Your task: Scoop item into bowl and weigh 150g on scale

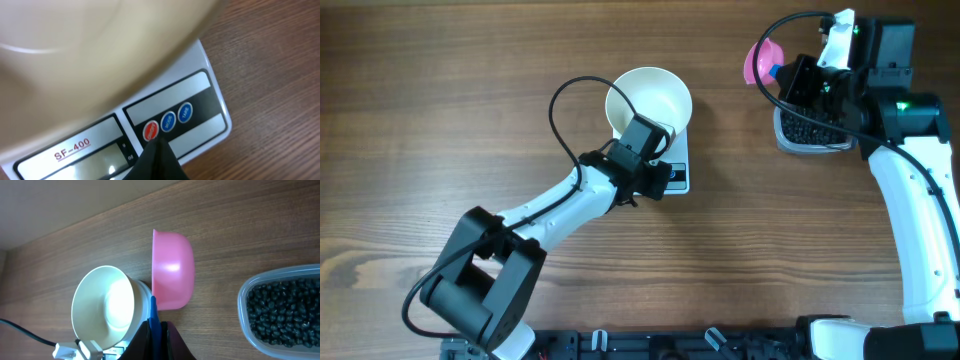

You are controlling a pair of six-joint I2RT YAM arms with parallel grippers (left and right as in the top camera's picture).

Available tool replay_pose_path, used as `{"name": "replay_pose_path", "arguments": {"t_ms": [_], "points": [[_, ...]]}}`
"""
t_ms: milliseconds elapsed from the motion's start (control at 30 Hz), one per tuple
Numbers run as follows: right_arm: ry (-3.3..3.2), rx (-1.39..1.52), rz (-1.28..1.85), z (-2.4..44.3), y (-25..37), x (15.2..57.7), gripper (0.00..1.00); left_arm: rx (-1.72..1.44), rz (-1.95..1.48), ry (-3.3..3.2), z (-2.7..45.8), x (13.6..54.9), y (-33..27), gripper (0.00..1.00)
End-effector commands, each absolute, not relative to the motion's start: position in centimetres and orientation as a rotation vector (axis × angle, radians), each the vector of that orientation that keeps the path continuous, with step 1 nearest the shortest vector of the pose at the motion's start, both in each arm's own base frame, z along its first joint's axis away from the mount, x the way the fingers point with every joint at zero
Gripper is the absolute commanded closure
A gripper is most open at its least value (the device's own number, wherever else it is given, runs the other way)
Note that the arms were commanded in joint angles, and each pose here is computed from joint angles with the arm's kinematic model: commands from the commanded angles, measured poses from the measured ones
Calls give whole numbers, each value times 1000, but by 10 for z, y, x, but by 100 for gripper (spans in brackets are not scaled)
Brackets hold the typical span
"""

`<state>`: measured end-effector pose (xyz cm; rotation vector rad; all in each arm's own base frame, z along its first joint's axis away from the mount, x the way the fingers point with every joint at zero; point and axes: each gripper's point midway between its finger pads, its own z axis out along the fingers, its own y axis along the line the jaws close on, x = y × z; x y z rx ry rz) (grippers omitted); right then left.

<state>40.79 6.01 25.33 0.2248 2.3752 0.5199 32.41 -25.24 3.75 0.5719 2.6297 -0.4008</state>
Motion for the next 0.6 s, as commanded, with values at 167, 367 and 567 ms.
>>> {"name": "replay_pose_path", "arguments": {"t_ms": [167,367,567], "points": [[2363,206,505,258,59,411,96,591,-359,2642,17,327,-250,96],[2363,206,505,258,59,411,96,591,-359,2643,14,328,-250,96],[2363,206,505,258,59,411,96,584,-341,2639,14,330,-249,96]]}}
